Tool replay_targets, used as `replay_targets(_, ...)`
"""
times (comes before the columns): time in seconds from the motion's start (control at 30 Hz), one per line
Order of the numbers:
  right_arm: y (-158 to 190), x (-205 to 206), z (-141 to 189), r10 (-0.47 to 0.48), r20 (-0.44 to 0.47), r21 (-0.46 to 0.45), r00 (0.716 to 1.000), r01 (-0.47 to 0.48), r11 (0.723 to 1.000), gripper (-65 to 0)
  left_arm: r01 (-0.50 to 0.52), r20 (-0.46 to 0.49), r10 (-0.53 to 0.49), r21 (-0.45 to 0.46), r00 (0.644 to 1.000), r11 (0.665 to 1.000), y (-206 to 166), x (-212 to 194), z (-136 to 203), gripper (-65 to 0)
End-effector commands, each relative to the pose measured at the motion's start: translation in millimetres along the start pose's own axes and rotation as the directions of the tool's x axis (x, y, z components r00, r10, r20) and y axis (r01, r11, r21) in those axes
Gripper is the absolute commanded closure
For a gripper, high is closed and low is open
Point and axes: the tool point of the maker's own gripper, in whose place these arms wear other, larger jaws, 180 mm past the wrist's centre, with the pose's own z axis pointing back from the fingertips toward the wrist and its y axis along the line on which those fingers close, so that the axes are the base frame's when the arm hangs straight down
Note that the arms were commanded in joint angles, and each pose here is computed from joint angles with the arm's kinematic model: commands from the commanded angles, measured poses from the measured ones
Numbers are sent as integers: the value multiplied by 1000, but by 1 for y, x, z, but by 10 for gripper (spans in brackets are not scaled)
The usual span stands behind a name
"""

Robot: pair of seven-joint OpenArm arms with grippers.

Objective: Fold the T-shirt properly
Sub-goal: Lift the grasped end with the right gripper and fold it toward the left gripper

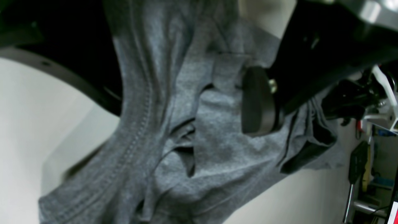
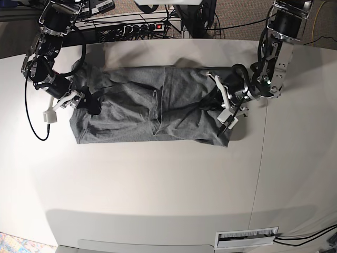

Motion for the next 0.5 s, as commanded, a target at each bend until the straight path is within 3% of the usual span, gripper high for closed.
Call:
replay_targets(0.0,0,9,3,29,11,-8,1000,-29,1000,-444,43,-164,-37,37,986,998,8,-36,5,0)
replay_targets(0.2,11,-17,-10,40,-75,22,996,-38,999,-444,53,-160,-46,42,986,998,8,-36,5,0)
replay_targets(0.33,30,-43,-30,100,-188,71,977,-88,994,-444,53,-154,-46,42,987,998,8,-35,4,0)
replay_targets(0.47,37,-50,-41,153,-239,81,959,-137,987,-427,54,-156,-47,43,987,998,9,-35,5,0)
